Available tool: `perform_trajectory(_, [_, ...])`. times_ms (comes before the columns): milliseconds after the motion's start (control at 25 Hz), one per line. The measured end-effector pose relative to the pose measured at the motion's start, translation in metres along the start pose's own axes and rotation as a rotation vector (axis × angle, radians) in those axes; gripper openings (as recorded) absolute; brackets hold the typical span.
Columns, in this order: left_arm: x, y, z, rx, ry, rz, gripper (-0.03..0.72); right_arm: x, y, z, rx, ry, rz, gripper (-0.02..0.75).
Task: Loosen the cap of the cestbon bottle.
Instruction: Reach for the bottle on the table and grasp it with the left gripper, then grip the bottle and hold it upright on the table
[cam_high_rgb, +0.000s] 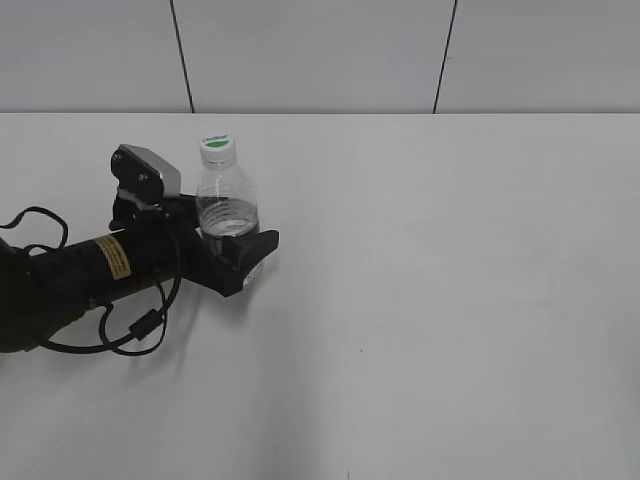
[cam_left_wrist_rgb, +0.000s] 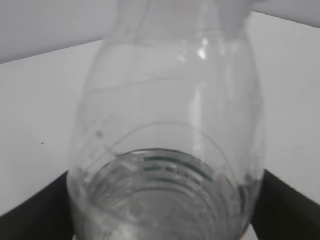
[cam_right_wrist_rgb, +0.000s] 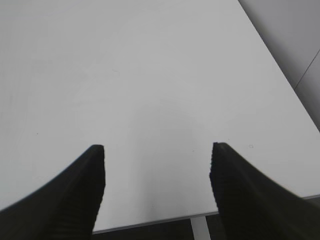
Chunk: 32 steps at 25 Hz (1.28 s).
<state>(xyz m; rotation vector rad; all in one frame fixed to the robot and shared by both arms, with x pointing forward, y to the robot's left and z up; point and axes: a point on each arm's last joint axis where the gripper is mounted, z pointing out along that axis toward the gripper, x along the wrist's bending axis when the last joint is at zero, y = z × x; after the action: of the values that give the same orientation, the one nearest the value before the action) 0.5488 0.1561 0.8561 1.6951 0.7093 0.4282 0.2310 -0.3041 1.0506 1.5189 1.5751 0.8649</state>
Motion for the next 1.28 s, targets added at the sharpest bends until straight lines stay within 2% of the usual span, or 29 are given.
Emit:
perform_trajectory(120, [0.0, 0.0, 0.0, 0.0, 0.0, 0.0, 0.55, 0.0, 0.0, 0.0, 0.0, 0.0, 0.0, 0.51])
perform_trajectory(280, [0.0, 0.0, 0.0, 0.003, -0.004, 0.002, 0.444, 0.0, 0.0, 0.0, 0.0, 0.0, 0.0, 0.51])
perform_trajectory(360, [-0.001, 0.0, 0.0, 0.004, -0.006, 0.003, 0.415, 0.0, 0.0, 0.0, 0.0, 0.0, 0.0, 0.51])
perform_trajectory(600, [-0.004, 0.0, 0.001, 0.01, -0.054, 0.026, 0.405, 0.0, 0.0, 0.0, 0.0, 0.0, 0.0, 0.51])
perform_trajectory(920, [-0.014, 0.006, 0.007, -0.007, -0.205, 0.024, 0.403, 0.0, 0.0, 0.0, 0.0, 0.0, 0.0, 0.51])
perform_trajectory(1160, [-0.041, 0.014, 0.023, -0.014, -0.366, 0.104, 0.399, 0.0, 0.0, 0.0, 0.0, 0.0, 0.0, 0.51])
perform_trajectory(1280, [-0.053, 0.018, 0.032, -0.009, -0.408, 0.14, 0.399, 0.0, 0.0, 0.0, 0.0, 0.0, 0.0, 0.51])
